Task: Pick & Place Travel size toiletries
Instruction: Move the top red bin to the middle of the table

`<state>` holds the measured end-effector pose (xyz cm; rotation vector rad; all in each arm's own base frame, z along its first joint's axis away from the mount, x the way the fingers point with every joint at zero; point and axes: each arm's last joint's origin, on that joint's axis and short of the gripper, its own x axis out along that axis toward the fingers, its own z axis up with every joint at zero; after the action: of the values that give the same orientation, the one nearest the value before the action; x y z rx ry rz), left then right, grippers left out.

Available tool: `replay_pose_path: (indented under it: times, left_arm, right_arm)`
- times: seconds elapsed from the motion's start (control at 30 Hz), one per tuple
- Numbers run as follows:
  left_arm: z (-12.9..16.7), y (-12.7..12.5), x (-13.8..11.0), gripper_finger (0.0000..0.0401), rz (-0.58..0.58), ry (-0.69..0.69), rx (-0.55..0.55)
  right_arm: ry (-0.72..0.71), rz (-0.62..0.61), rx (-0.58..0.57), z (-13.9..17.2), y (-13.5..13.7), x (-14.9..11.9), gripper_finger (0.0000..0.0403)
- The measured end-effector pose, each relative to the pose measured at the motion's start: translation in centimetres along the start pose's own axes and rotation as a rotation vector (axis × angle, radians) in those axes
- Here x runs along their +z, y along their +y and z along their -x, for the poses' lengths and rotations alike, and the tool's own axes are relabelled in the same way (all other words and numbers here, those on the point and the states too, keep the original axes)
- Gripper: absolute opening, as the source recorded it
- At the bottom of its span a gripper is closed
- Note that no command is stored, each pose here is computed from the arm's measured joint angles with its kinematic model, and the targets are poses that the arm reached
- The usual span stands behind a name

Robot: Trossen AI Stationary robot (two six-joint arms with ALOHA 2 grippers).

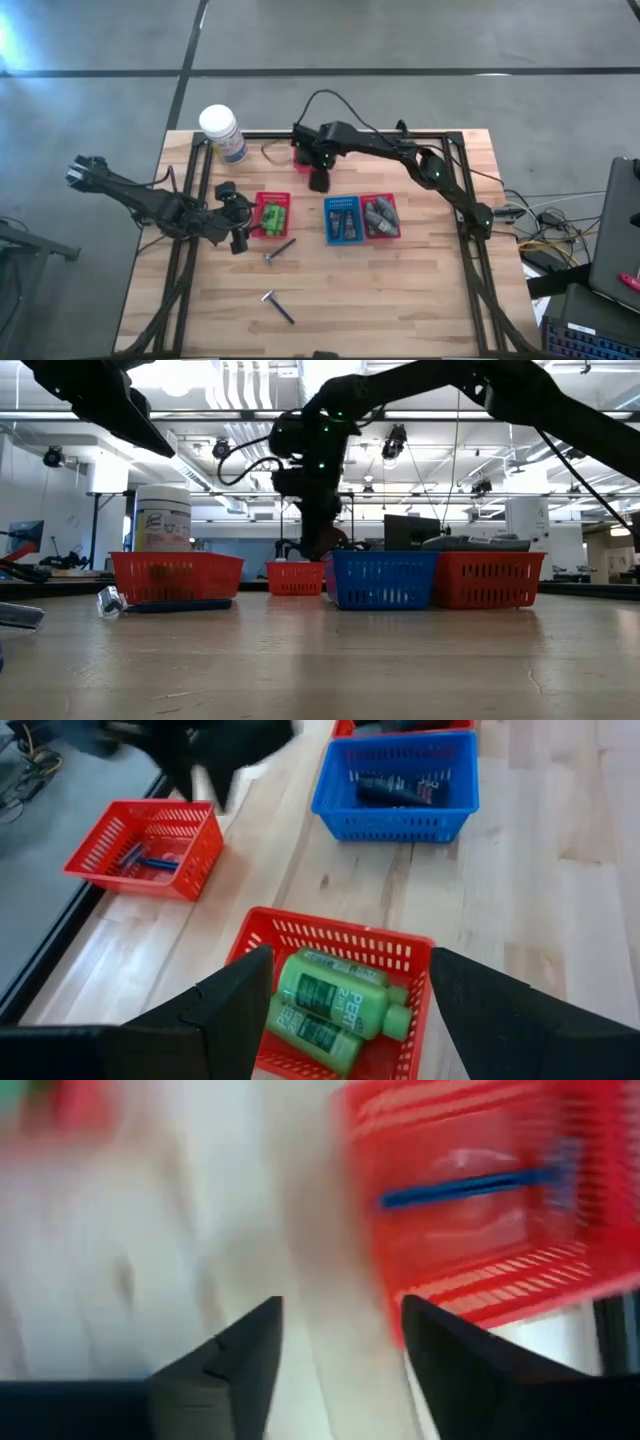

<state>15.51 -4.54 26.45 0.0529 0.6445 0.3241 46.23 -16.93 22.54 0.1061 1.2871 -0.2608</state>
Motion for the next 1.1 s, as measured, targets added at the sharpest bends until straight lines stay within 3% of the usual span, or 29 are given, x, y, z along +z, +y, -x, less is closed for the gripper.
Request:
replay_pose_path:
  times: [0.07, 0.13, 0.43, 0.67, 0.87, 1.1]
  left_arm:
    - [0.0, 0.0, -0.1, 0.0273, -0.003, 0.005, 0.002]
    - [0.0, 0.1, -0.2, 0.0273, -0.007, 0.016, 0.005]
    - [0.0, 0.1, -0.4, 0.0273, 0.022, 0.031, 0.017]
    - [0.0, 0.2, -0.4, 0.0273, 0.023, 0.027, 0.027]
    - [0.0, 0.2, -0.4, 0.0273, 0.030, 0.025, 0.030]
    - [0.0, 0.2, -0.4, 0.0273, 0.030, 0.015, 0.055]
  right_arm:
    - [0.047, 0.184, 0.008, 0.0, 0.9, -0.4, 0.0226]
    - [0.060, 0.291, 0.008, -0.4, 1.5, -0.5, 0.0247]
    - [-0.088, 0.252, -0.058, -0.8, 0.9, 0.9, 0.0287]
    - [-0.072, 0.237, -0.069, -3.8, 0.0, 1.0, 0.0252]
    - [-0.087, 0.250, -0.122, -3.9, -0.7, 1.2, 0.0215]
    - [-0.085, 0.271, -0.075, -5.1, -1.0, 0.7, 0.0171]
